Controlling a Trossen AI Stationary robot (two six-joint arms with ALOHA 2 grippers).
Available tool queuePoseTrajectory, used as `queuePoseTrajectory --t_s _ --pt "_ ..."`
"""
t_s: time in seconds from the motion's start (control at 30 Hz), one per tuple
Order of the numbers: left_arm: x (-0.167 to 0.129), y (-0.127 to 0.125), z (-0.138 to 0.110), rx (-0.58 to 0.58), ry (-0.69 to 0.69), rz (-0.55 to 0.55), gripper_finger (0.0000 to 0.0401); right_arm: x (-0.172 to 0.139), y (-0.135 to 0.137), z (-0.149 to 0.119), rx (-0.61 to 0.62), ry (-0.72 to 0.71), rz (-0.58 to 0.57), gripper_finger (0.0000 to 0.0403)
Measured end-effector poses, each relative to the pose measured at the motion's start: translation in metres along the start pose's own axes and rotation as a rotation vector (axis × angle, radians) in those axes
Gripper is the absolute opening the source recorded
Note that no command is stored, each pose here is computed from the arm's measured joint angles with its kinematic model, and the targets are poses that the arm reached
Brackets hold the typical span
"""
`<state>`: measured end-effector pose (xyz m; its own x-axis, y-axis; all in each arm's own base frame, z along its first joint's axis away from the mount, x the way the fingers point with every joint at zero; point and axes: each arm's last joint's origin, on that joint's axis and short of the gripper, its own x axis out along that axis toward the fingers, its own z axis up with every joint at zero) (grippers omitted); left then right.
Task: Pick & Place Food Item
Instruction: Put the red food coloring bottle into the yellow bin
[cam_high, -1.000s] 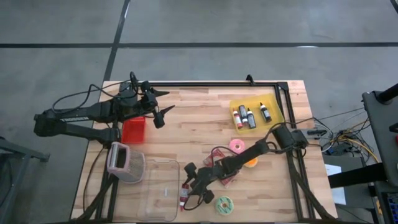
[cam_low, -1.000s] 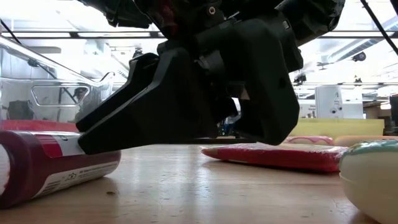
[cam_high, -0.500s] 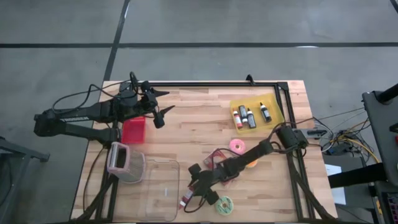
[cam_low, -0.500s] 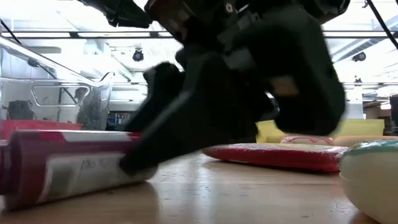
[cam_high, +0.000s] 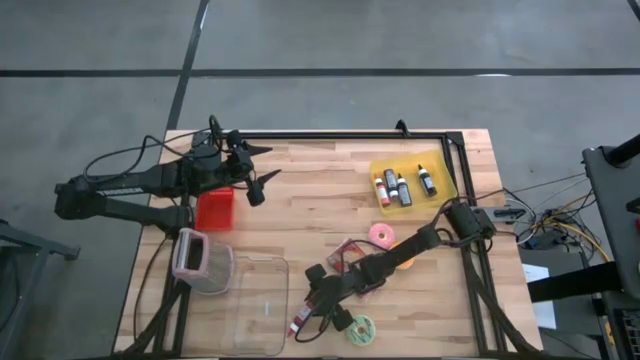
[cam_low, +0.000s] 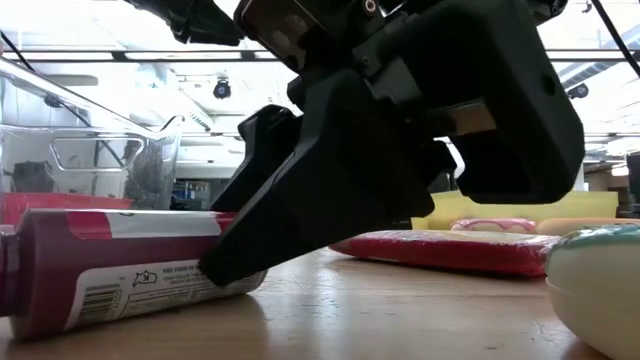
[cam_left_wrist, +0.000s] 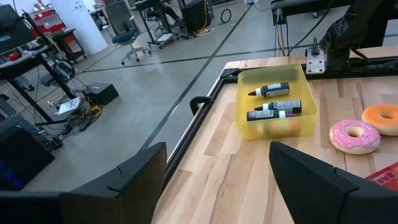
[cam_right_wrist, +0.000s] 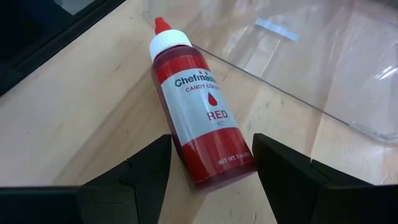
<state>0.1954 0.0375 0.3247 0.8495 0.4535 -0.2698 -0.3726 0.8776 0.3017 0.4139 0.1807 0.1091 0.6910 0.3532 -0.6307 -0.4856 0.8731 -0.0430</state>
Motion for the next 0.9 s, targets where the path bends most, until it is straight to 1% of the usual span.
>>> queuePoseTrajectory --t_s 0.3,0.63,0.9 --pt "0.0 0.0 0.0 0.0 0.0 0.0 0.0289 -0.0003 -0.0001 0.001 -0.008 -0.005 0.0 0.022" --pt "0.0 0.0 0.0 0.0 0.0 0.0 0.0289 -0.0008 0.0 0.0016 -0.009 -0.005 0.003 0.0179" --pt "0.0 0.0 0.0 0.0 0.0 0.0 0.0289 -0.0009 0.0 0.0015 -0.009 -0.003 0.003 0.0165"
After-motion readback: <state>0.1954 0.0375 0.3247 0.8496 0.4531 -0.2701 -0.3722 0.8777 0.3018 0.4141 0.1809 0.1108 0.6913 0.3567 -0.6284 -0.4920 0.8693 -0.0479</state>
